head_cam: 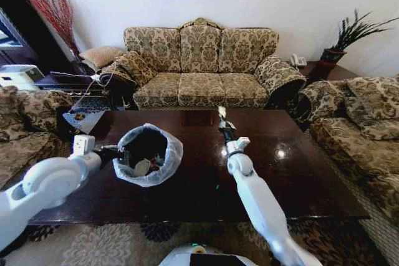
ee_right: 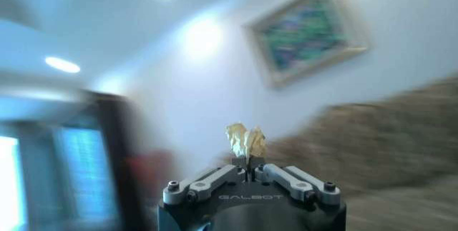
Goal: Move to the front of the table and place the trash on the table into the trash bin.
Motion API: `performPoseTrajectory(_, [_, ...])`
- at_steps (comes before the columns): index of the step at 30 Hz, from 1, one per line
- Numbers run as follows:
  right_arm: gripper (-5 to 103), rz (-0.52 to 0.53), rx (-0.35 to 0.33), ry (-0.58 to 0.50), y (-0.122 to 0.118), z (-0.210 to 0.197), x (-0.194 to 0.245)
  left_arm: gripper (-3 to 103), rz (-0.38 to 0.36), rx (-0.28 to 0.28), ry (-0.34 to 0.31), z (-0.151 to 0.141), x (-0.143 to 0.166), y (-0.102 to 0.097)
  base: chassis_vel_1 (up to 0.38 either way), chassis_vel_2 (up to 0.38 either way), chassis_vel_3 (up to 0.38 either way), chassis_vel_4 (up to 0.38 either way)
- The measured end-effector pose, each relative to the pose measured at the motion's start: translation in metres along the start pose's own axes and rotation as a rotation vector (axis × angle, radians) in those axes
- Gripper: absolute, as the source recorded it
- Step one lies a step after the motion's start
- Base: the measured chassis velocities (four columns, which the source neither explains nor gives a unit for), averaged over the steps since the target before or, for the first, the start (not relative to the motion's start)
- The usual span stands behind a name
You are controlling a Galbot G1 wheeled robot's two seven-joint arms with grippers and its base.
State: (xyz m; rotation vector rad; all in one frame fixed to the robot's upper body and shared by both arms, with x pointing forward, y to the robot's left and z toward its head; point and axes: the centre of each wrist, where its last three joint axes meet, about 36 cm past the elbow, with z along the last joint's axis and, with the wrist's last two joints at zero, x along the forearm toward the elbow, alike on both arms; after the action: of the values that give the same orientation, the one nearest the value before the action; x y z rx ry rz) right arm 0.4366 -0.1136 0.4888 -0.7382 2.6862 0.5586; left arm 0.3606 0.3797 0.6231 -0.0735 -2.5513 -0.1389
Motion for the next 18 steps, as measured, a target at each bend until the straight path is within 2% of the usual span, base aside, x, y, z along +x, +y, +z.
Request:
performPoseTrajectory(1, [0, 0.0, 0.0, 0.0, 0.0, 0.0, 0.0, 0, 0.0, 0.0, 0.0, 0.0, 0.0, 0.0, 0.0, 0.0, 0.0, 0.0])
performPoseTrajectory(4, [0, -0.258, -0.072, 0.018, 0.05, -0.021, 0.02, 0, -0.001, -0.006, -0.005, -0.009, -0.001, 0.002, 0.0, 0.0, 0.0, 0.0])
performPoseTrajectory(5, [0, -0.258, -0.072, 0.018, 0.05, -0.021, 0.02, 0, -0.001, -0.006, -0.005, -0.009, -0.001, 0.002, 0.0, 0.0, 0.0, 0.0])
performPoseTrajectory(8, [0, -0.408, -0.106, 0.082, 0.082, -0.026, 0.035, 0, 0.011, -0.014, -0.026, -0.014, 0.002, -0.003, 0.0, 0.0, 0.0, 0.0])
performPoseTrajectory(16, [-1, -0.467, -0.133, 0.238, 0.106, -0.01, 0.056, 0, 0.043, -0.012, -0.054, -0.013, 0.012, -0.014, 0.0, 0.0, 0.0, 0.0])
performPoseTrajectory(18, [9, -0.457, -0.13, 0.256, 0.108, -0.002, 0.056, 0, 0.061, -0.012, -0.062, -0.011, 0.017, -0.02, 0.0, 0.0, 0.0, 0.0])
